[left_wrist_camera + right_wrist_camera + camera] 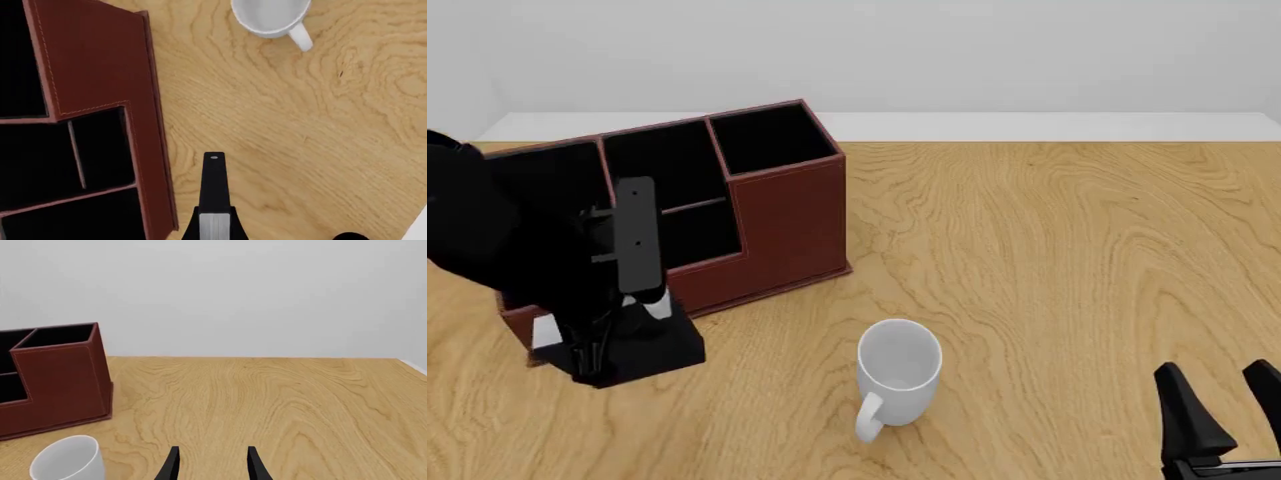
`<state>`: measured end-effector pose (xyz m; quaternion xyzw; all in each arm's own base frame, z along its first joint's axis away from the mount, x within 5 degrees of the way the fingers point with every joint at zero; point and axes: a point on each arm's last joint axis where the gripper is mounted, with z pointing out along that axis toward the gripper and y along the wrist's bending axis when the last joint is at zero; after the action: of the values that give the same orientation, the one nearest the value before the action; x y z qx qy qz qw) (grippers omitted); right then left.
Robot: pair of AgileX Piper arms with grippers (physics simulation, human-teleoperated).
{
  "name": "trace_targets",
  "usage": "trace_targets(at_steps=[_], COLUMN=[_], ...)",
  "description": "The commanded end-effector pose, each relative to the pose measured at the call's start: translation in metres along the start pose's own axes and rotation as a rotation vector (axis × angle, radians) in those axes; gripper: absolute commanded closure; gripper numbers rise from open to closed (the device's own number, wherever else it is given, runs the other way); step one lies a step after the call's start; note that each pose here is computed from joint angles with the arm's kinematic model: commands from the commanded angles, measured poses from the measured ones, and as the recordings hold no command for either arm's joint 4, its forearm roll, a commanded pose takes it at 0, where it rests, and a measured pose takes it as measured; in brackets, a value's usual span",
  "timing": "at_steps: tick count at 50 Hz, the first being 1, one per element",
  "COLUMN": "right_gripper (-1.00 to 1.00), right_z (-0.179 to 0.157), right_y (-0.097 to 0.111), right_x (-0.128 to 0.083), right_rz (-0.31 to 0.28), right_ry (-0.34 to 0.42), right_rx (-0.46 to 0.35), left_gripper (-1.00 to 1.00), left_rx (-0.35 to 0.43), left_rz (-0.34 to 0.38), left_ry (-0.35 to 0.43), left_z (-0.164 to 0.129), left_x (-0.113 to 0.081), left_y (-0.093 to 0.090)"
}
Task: Pick up the book and place it in the front compartment of the caddy.
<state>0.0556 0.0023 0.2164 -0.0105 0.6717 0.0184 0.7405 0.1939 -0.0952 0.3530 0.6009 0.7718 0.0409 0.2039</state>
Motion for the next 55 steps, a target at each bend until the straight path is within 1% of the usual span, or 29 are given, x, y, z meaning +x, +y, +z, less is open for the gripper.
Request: trace_targets(at_steps=[1, 3, 4, 6, 10, 13, 16, 20, 22, 23, 25, 28, 32, 35, 36, 37, 38, 40, 42, 44, 45, 48, 50, 55], right_gripper=[-1.0, -1.0, -1.0, -1.0, -1.0, -1.0, -1.0, -1.0, -1.0, -1.0, -1.0, -1.0, -1.0, -1.0, -1.0, -1.0, -1.0, -1.0, -1.0, -1.0, -1.0, -1.0, -1.0, -1.0], right_z=[0.0, 0.0, 0.0, 0.0, 0.0, 0.0, 0.0, 0.0, 0.0, 0.0, 0.0, 0.0, 0.0, 0.0, 0.0, 0.0, 0.0, 0.0, 0.0, 0.0, 0.0, 0.0, 0.0, 0.0], right_y=[0.0, 0.001, 0.001, 0.001, 0.001, 0.001, 0.001, 0.001, 0.001, 0.001, 0.001, 0.001, 0.002, 0.002, 0.002, 0.002, 0.002, 0.002, 0.002, 0.002, 0.002, 0.002, 0.002, 0.002], right_x=[-0.001, -0.001, -0.001, -0.001, -0.001, -0.001, -0.001, -0.001, -0.001, -0.001, -0.001, -0.002, -0.002, -0.002, -0.002, -0.003, -0.003, -0.003, -0.003, -0.003, -0.003, -0.003, -0.004, -0.003], right_rz=[0.008, 0.008, 0.006, 0.007, 0.008, 0.009, 0.01, 0.01, 0.012, 0.012, 0.014, 0.015, 0.015, 0.015, 0.016, 0.016, 0.014, 0.015, 0.016, 0.016, 0.015, 0.015, 0.016, 0.015], right_ry=[-0.005, -0.005, -0.004, -0.004, -0.006, -0.006, -0.006, -0.005, -0.006, -0.006, -0.008, -0.009, -0.009, -0.01, -0.011, -0.013, -0.014, -0.013, -0.014, -0.014, -0.014, -0.015, -0.016, -0.016], right_rx=[-0.007, -0.01, -0.012, -0.014, -0.012, -0.011, -0.015, -0.021, -0.022, -0.022, -0.024, -0.026, -0.028, -0.029, -0.03, -0.033, -0.036, -0.037, -0.038, -0.037, -0.037, -0.039, -0.038, -0.035], left_gripper=[1.0, 1.0, 1.0, 1.0, 1.0, 1.0, 1.0, 1.0, 1.0, 1.0, 1.0, 1.0, 1.0, 1.0, 1.0, 1.0, 1.0, 1.0, 1.0, 1.0, 1.0, 1.0, 1.0, 1.0], left_rx=[-0.048, -0.057, -0.066, -0.081, -0.092, -0.119, -0.147, -0.163, -0.184, -0.196, -0.225, -0.24, -0.269, -0.269, -0.274, -0.297, -0.303, -0.313, -0.341, -0.351, -0.341, -0.337, -0.346, -0.349], left_rz=[0.015, 0.016, 0.028, 0.018, 0.03, 0.041, 0.042, 0.069, 0.061, 0.07, 0.067, 0.08, 0.085, 0.085, 0.079, 0.075, 0.06, 0.062, 0.055, 0.044, 0.051, 0.048, 0.045, 0.044], left_ry=[-0.015, -0.02, -0.025, -0.031, -0.037, -0.035, -0.054, -0.073, -0.089, -0.096, -0.099, -0.118, -0.119, -0.122, -0.123, -0.122, -0.121, -0.124, -0.125, -0.132, -0.131, -0.125, -0.115, -0.121], left_z=[-0.011, -0.013, -0.016, -0.019, -0.021, -0.026, -0.034, -0.04, -0.045, -0.049, -0.055, -0.061, -0.067, -0.067, -0.067, -0.072, -0.072, -0.074, -0.079, -0.081, -0.078, -0.075, -0.074, -0.073], left_x=[-0.006, -0.009, -0.009, -0.012, -0.014, -0.011, -0.016, -0.021, -0.026, -0.027, -0.026, -0.031, -0.03, -0.032, -0.032, -0.03, -0.03, -0.031, -0.03, -0.032, -0.034, -0.034, -0.031, -0.036], left_y=[0.02, 0.025, 0.026, 0.032, 0.037, 0.047, 0.053, 0.054, 0.059, 0.061, 0.068, 0.069, 0.077, 0.078, 0.08, 0.087, 0.091, 0.094, 0.103, 0.107, 0.105, 0.109, 0.115, 0.12])
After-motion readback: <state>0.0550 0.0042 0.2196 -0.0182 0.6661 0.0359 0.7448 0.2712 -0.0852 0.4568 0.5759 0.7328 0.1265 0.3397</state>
